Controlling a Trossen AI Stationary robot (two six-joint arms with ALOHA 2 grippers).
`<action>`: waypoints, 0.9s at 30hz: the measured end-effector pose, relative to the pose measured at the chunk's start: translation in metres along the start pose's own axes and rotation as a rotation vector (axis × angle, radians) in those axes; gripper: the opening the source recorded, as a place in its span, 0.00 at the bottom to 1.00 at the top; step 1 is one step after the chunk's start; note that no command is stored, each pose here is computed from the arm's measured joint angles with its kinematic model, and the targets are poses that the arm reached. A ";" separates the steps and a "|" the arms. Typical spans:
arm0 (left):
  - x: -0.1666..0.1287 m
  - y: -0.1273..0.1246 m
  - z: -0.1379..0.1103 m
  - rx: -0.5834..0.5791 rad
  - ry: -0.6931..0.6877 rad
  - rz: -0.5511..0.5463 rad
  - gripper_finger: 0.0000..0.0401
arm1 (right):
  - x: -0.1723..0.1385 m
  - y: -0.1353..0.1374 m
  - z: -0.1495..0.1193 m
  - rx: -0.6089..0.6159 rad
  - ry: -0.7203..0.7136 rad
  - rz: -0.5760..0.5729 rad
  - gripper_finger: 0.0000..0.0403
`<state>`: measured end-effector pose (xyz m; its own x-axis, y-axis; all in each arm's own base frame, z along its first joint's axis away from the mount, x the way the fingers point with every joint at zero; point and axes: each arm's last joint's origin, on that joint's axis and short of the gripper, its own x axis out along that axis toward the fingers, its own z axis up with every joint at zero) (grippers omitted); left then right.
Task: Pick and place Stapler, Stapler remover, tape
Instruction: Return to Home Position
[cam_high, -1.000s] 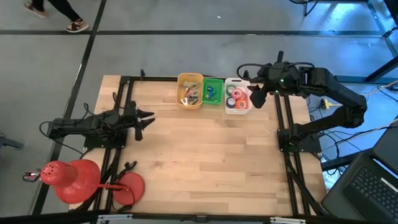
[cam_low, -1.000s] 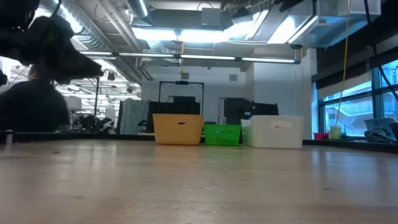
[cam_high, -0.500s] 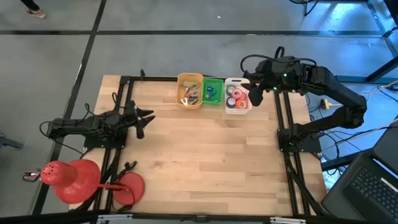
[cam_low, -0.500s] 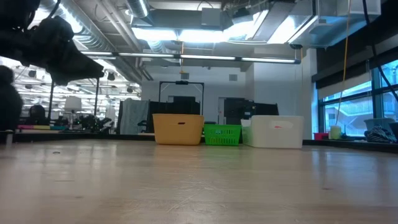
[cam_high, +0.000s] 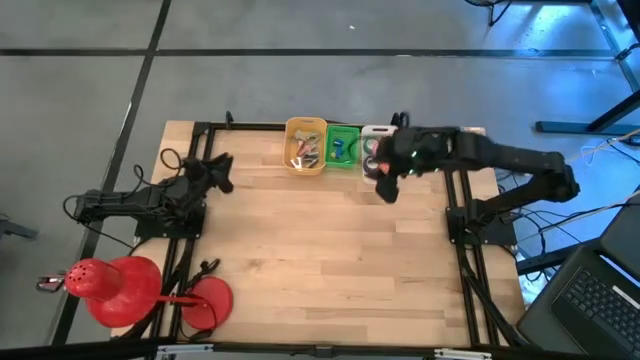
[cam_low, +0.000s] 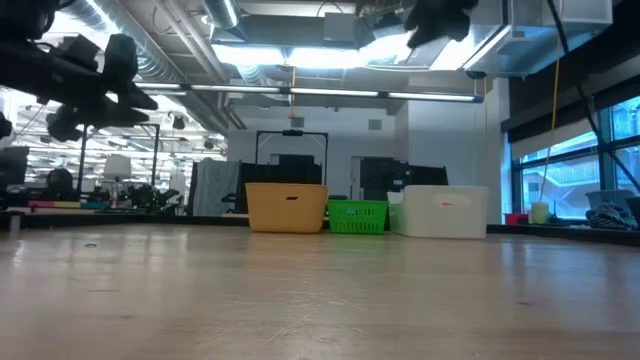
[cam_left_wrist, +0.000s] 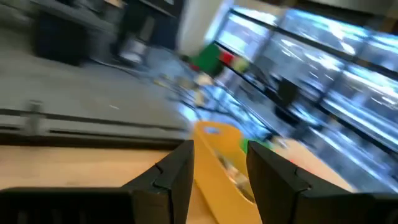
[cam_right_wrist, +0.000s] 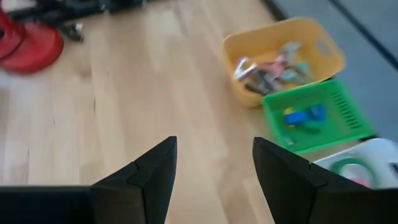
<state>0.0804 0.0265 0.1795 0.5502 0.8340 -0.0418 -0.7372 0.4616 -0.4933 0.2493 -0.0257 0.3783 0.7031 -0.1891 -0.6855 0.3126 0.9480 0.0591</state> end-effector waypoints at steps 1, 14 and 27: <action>0.000 0.001 0.001 -0.004 -0.021 0.032 0.35 | 0.007 0.003 -0.006 -0.009 0.011 0.008 0.53; 0.000 0.002 0.001 -0.008 -0.040 0.059 0.35 | 0.058 0.021 -0.074 -0.016 0.160 0.036 0.22; 0.000 0.001 0.002 -0.009 -0.040 0.057 0.35 | 0.027 0.008 -0.138 0.046 -0.250 0.323 0.01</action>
<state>0.0786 0.0275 0.1802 0.4912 0.8703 -0.0359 -0.7634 0.4103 -0.4989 0.1830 0.0123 0.2598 0.9016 0.0547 -0.4291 0.0746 0.9574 0.2788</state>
